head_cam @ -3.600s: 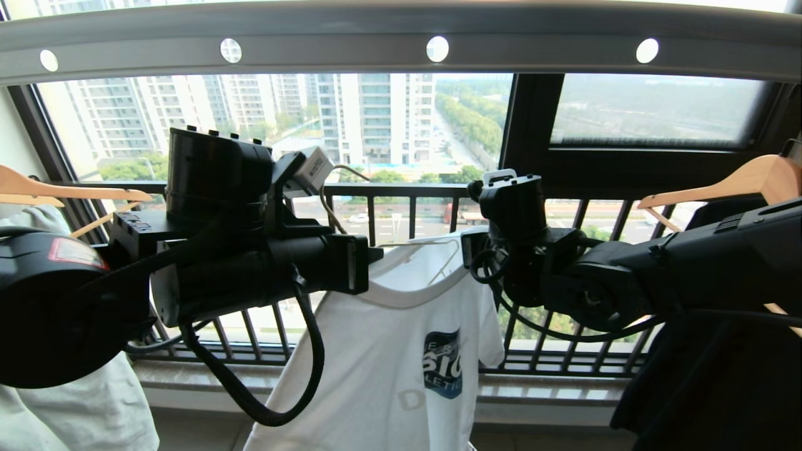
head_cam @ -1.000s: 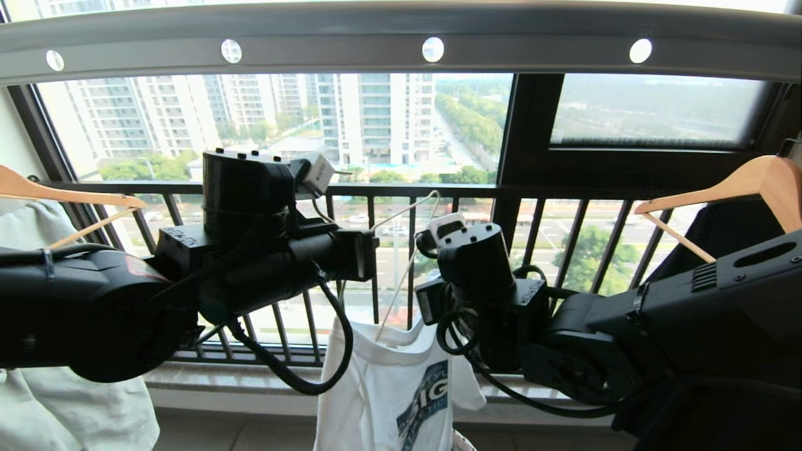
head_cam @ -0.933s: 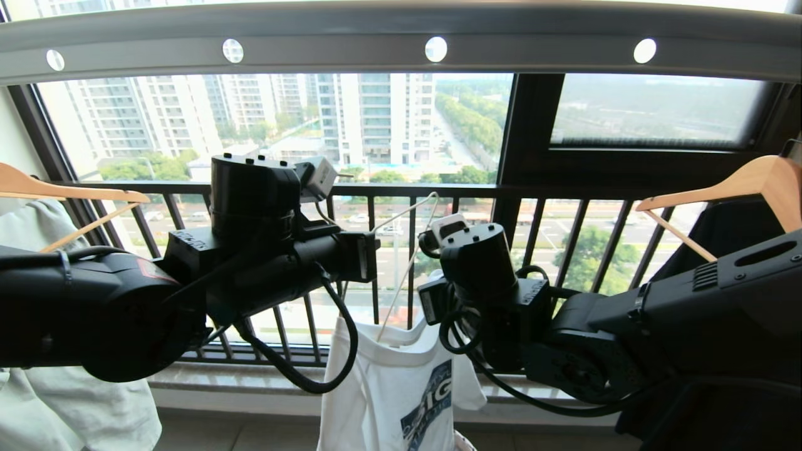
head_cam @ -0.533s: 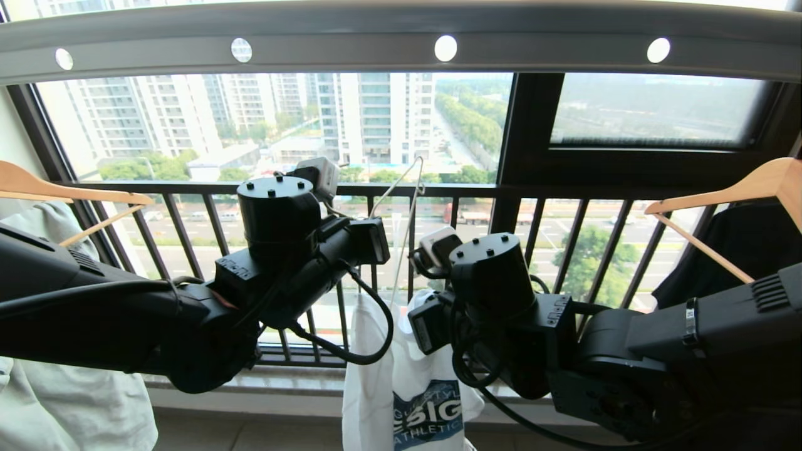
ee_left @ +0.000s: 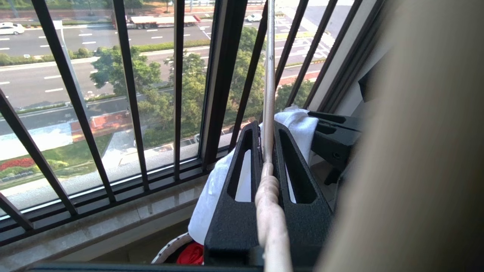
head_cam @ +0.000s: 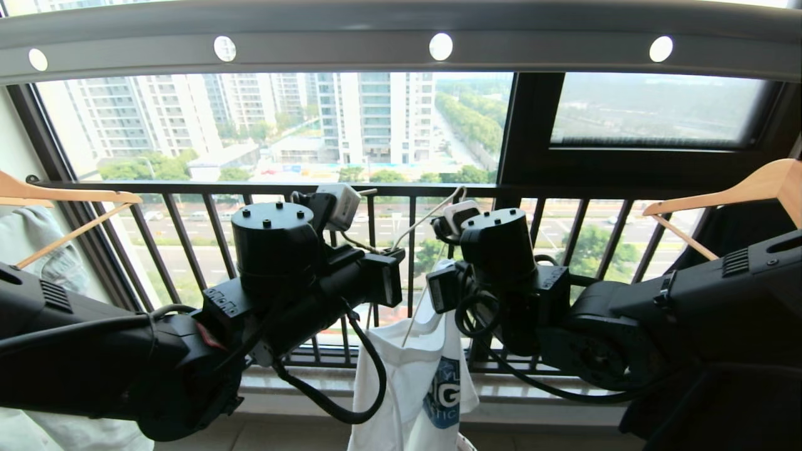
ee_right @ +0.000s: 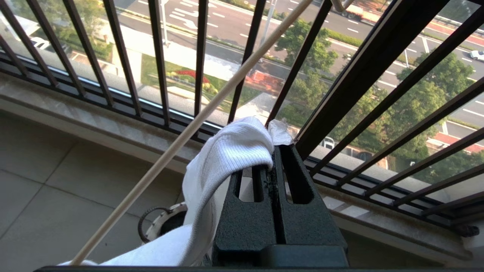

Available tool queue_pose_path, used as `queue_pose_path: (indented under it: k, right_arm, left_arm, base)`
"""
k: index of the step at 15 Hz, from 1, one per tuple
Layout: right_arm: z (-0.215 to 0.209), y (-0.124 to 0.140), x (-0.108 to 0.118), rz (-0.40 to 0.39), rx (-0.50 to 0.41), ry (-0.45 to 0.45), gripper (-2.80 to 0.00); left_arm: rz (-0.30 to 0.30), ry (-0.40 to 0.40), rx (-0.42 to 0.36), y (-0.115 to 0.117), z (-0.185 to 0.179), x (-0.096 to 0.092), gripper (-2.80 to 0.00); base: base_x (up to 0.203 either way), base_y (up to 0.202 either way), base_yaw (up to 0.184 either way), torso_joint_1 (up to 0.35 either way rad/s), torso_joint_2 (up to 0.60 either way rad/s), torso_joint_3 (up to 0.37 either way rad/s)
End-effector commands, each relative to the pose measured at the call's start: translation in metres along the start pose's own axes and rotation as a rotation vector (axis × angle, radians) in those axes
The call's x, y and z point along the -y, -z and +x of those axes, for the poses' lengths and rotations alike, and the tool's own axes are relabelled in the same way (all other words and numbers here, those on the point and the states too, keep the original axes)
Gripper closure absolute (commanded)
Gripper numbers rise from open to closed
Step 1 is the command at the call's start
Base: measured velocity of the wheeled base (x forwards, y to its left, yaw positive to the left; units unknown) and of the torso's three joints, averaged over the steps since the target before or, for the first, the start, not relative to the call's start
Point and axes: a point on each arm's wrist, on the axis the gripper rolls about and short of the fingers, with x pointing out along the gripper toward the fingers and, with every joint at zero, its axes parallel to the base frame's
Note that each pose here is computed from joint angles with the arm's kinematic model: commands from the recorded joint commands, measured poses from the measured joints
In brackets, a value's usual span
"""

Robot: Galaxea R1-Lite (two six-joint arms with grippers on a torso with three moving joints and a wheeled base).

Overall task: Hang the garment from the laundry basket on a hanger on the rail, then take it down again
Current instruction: Take the clothes off the clothes rack, then put clothes in the basket

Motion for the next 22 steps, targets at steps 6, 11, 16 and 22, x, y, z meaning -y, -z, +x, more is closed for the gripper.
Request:
queue_pose_path:
  k: [6,11,16,22]
  right_arm:
    - [0.021,0.008,0.028,-0.062,-0.039,0.095,0.00]
    - [-0.006,0.012,-0.002,-0.084,-0.039,-0.053,0.00]
    - [-0.005,0.005,0.011,-0.061,-0.023,-0.022,0.00]
    - [0.007,0.018,0.007,-0.078,-0.057,-0.022,0.00]
  left_arm:
    - [0.001,0.153,0.017,-0.021,-0.036,-0.018,0.00]
    - [0.035,0.174,0.187,-0.008,-0.015,-0.025,0.00]
    - [0.182,0.131,0.183,0.003,-0.012,-0.036,0.00]
    - [0.206,0.078,0.167,0.011,-0.005,-0.041,0.00]
  base:
    - [0.000,0.000,0.000,0.000,0.00,0.000]
    - [0.000,0.000,0.000,0.000,0.00,0.000]
    - [0.000,0.000,0.000,0.000,0.00,0.000]
    - [0.000,0.000,0.000,0.000,0.00,0.000]
